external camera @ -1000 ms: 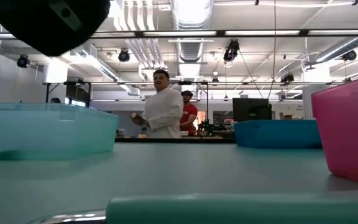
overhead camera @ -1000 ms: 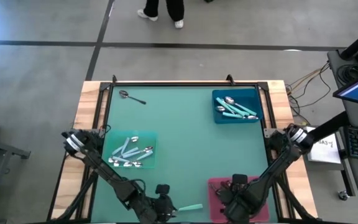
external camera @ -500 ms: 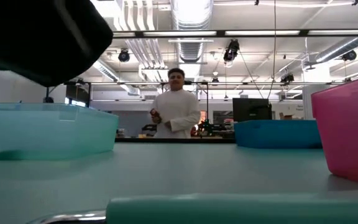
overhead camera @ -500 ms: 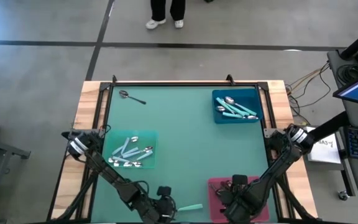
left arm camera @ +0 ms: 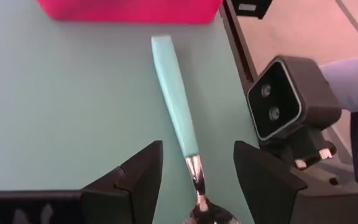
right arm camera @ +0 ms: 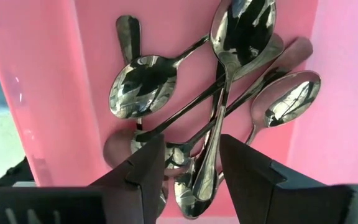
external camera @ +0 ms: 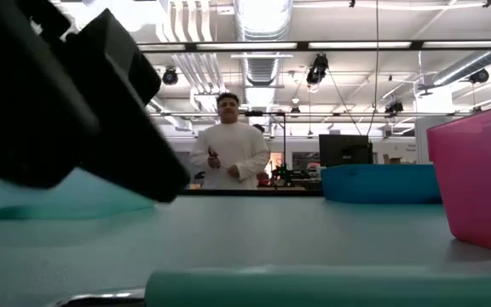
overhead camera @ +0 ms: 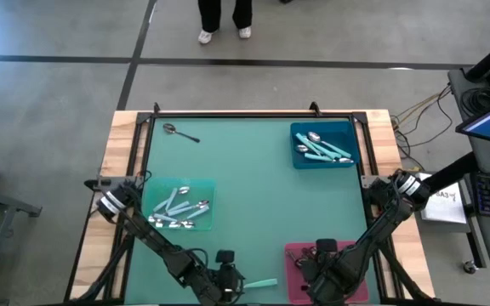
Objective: Sort silverware by color (type)
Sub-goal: Put the green spoon into the blue bin
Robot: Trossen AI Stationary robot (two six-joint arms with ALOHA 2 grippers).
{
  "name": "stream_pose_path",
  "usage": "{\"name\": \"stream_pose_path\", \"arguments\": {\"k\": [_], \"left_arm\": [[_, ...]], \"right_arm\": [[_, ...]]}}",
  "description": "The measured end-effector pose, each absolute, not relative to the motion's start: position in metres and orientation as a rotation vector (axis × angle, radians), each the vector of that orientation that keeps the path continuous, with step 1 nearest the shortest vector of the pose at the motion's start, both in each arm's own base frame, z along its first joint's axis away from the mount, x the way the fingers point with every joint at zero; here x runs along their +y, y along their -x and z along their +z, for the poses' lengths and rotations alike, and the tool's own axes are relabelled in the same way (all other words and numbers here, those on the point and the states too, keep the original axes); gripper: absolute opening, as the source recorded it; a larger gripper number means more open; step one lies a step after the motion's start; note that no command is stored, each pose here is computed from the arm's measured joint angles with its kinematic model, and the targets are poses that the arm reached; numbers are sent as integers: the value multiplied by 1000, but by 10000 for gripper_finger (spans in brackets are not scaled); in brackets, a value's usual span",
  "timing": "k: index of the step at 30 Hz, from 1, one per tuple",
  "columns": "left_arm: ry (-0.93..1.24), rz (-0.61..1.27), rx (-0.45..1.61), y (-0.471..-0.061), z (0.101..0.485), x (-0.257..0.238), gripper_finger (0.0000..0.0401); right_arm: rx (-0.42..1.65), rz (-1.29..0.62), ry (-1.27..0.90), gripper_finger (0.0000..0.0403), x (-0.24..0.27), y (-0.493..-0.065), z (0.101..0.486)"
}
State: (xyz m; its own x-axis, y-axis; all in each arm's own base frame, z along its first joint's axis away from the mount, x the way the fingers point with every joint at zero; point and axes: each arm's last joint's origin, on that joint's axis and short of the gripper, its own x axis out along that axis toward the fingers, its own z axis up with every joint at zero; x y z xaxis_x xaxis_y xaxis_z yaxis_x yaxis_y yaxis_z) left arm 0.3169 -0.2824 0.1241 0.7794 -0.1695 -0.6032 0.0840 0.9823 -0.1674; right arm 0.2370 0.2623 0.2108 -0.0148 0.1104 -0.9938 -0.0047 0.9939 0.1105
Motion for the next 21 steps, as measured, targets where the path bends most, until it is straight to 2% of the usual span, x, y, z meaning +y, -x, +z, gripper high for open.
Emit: {"name": "stream_pose_path", "arguments": {"k": [7, 12, 15, 19, 21], "left_arm": [[131, -132, 769, -313, 108, -281, 172], [86, -99, 822, -311, 99, -278, 149], [63, -74, 845, -310, 95, -275, 115], [76, -49, 863, -313, 91, -270, 39], [115, -36, 875, -316, 91, -267, 14]], "right_arm": [[1583, 99, -74, 144, 262, -237, 211], [1581, 104, -69, 136, 262, -237, 211], [1578, 102, -64, 132, 262, -237, 211], [1577, 102, -64, 134, 262, -237, 211], [1578, 102, -64, 136, 262, -237, 211]]}}
